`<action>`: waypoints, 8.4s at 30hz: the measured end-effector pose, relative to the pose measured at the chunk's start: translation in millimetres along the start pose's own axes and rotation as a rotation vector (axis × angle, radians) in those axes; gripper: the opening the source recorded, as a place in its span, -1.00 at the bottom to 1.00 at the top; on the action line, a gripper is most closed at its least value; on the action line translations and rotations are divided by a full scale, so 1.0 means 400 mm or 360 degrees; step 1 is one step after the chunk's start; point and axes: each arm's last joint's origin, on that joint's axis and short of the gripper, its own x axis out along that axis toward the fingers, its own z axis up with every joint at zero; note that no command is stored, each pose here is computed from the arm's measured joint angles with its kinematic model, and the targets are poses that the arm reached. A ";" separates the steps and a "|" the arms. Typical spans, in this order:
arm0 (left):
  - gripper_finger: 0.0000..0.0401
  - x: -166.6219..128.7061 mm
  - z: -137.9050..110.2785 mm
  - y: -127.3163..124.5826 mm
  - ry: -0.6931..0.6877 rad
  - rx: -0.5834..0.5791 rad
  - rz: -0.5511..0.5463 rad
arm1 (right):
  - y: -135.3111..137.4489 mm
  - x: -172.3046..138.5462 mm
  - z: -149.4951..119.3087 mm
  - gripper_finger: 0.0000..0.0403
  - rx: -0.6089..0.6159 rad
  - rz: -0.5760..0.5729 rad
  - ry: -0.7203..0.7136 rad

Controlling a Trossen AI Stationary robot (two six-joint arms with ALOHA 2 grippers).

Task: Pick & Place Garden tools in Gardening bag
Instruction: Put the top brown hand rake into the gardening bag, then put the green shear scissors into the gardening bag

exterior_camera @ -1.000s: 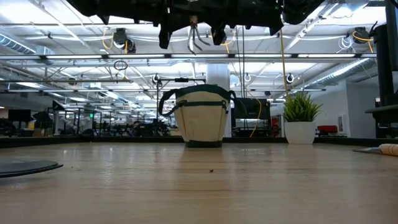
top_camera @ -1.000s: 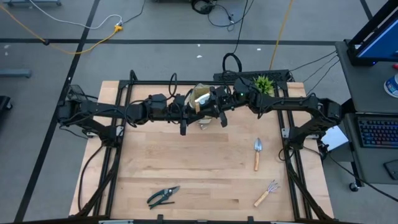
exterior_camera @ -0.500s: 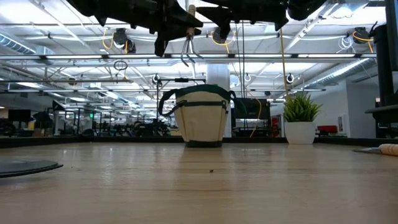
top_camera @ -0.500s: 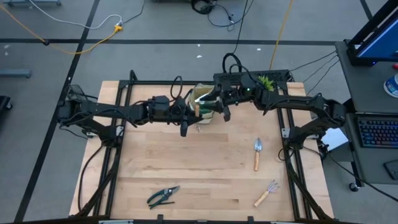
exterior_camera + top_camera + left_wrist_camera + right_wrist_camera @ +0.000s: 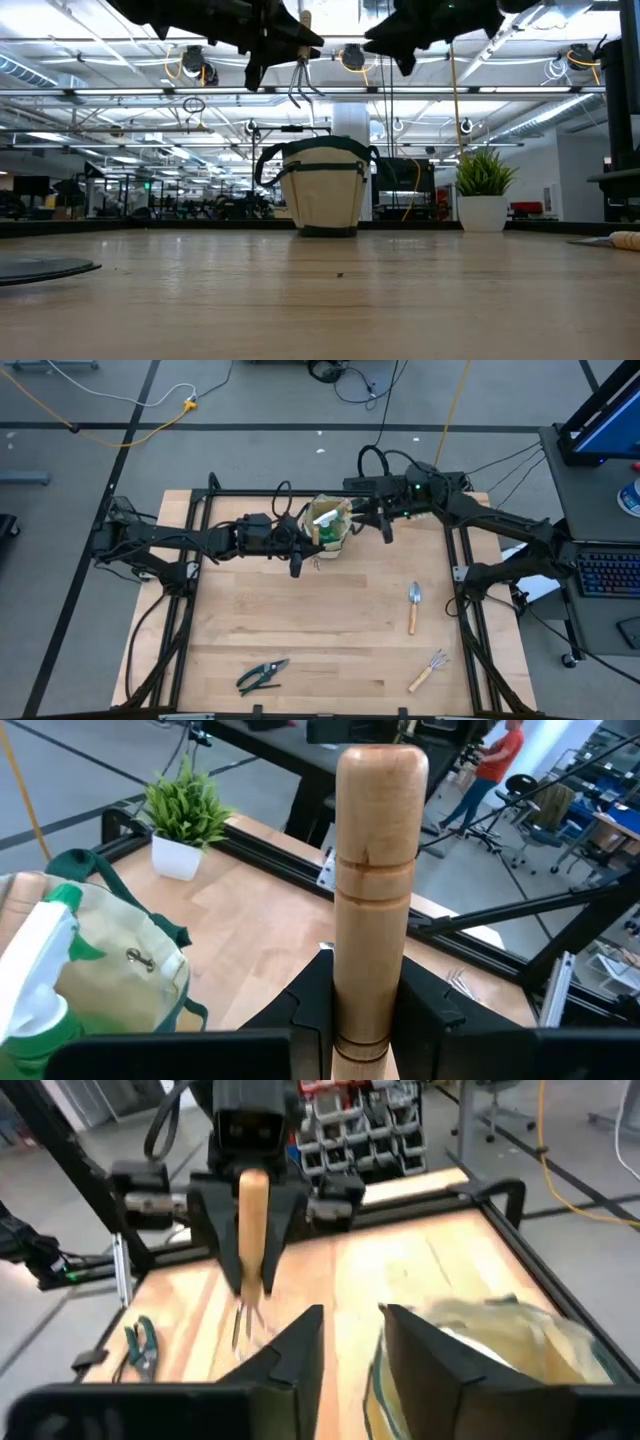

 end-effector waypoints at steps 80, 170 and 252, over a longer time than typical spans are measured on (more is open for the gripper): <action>-0.68 -0.320 0.388 0.056 -0.0246 0.0351 0.1197 | 0.094 -0.226 -0.297 -1.00 0.0435 -0.0380 0.0063; -0.68 0.166 0.012 0.427 0.0411 0.0195 0.0447 | 0.094 -0.226 -0.298 -1.00 0.0510 -0.0385 0.0063; 0.00 -0.184 0.084 -0.160 0.0455 0.0036 0.0420 | 0.095 -0.226 -0.299 -1.00 0.0465 -0.0371 0.0074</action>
